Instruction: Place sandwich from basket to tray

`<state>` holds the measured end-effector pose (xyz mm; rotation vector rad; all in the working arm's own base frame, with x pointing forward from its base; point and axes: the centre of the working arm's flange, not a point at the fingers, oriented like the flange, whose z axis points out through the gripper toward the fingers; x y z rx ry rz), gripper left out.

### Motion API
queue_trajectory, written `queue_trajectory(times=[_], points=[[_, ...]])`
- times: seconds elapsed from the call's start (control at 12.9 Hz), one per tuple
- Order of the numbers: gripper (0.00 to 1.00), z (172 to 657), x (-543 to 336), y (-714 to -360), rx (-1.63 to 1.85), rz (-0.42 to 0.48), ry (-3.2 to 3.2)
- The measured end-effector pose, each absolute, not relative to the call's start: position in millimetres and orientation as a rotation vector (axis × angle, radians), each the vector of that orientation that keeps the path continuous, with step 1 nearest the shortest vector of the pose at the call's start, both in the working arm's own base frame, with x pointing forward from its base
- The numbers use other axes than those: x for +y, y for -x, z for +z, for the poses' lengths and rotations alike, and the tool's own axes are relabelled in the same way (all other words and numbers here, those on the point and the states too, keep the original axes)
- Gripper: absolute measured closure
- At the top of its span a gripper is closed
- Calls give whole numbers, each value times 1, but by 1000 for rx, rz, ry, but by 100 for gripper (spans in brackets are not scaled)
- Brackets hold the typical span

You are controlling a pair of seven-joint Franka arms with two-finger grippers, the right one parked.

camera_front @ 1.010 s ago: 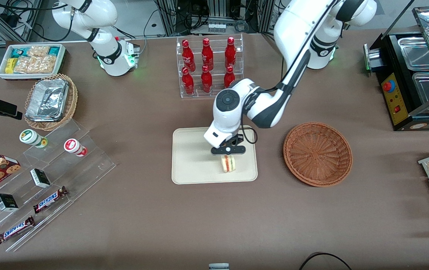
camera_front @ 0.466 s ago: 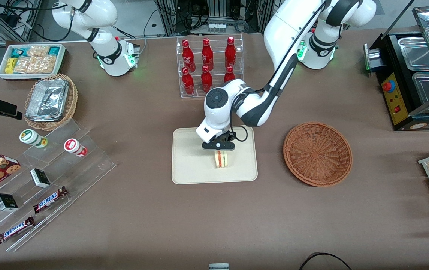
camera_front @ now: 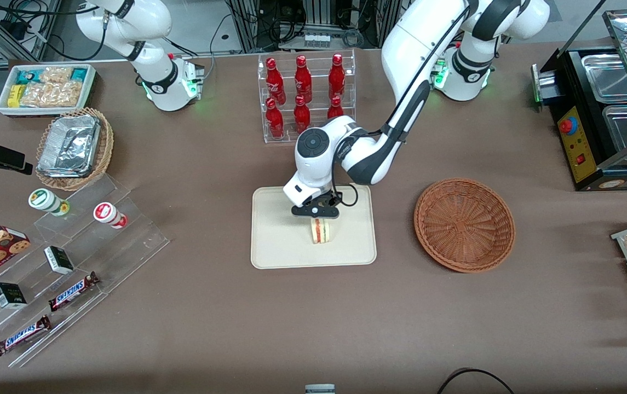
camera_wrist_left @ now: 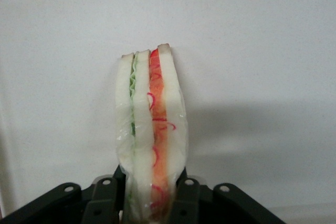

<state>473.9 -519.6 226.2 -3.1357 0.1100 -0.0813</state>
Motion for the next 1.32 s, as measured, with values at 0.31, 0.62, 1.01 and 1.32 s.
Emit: queue_trajectory(times=[0.31,0.62,1.01,1.32], points=[[13,259,-524,-483,92,-134,3162],[0,341,-495,-505,-36,-168,3150],[0,471,-380,-551,-405,-186,3097],[0,544,-269,-568,-395,-103,3113]])
